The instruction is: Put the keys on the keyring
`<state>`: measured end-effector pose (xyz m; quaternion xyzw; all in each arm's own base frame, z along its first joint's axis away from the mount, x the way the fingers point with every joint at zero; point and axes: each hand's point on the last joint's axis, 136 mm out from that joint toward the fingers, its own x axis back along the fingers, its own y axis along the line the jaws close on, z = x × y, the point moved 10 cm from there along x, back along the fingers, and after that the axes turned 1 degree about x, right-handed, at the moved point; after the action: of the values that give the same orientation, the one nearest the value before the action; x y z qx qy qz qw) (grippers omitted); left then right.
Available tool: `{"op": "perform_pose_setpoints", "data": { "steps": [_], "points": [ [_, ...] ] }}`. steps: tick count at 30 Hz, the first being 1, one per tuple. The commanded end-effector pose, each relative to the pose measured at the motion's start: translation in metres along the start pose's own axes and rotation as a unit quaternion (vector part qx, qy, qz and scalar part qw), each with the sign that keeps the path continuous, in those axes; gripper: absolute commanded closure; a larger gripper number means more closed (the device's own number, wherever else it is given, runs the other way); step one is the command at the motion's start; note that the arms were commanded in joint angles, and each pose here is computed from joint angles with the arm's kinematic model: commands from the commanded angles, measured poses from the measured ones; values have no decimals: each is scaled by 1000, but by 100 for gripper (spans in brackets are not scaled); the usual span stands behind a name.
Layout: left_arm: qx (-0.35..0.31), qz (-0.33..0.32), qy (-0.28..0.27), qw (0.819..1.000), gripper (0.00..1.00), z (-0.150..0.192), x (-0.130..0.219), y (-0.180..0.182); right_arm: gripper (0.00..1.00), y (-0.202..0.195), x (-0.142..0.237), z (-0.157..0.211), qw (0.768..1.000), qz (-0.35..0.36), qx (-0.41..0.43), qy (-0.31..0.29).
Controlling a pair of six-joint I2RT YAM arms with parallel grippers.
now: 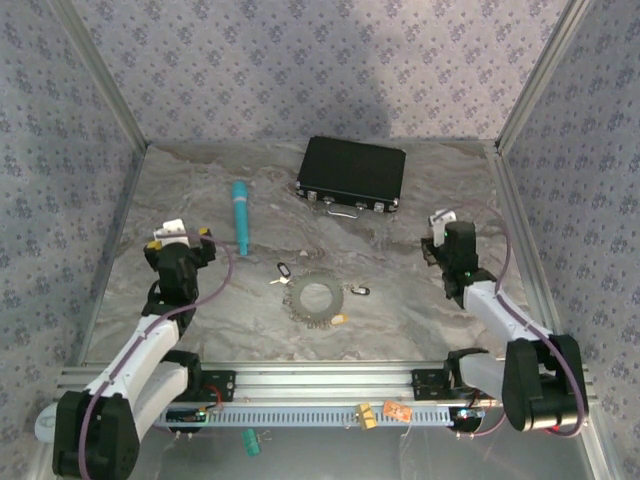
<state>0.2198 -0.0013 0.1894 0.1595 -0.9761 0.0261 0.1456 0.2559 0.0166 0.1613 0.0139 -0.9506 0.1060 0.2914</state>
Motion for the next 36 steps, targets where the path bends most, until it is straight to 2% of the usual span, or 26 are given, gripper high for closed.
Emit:
{"op": "perform_pose_setpoints", "data": {
  "steps": [1, 6, 8, 13, 17, 18, 23, 25, 36],
  "points": [
    [-1, 0, -14, 1000, 0, 13, -8, 5, 56, -7, -10, -3, 992, 20, -72, -100],
    [-19, 17, -24, 999, 0, 22, -26, -2, 57, 1, -27, -6, 992, 13, -7, -125],
    [-28, 29, -33, 999, 0, 23, -34, -7, 58, -2, -33, -3, 993, 3, -18, -115],
    [-58, 79, -47, 994, 0, 30, -54, -21, 57, -10, -38, 15, 990, -7, -47, -135],
    [-82, 127, -41, 988, 2, 50, -67, -30, 56, -14, -55, 13, 994, -5, -62, -94],
    [-75, 118, -50, 989, 1, 48, -68, -30, 56, -19, -57, 13, 992, -10, -74, -98],
    [-54, 62, 20, 996, 0, 38, -89, -25, 53, -24, -59, 12, 992, 4, -90, -89],
    [-45, 50, 21, 998, 0, 37, -92, -21, 50, -24, -59, 12, 992, 4, -90, -89],
    [-27, 84, 46, 995, 0, 35, -100, -16, 40, -24, -59, 12, 992, 4, -91, -87]
  ]
}}
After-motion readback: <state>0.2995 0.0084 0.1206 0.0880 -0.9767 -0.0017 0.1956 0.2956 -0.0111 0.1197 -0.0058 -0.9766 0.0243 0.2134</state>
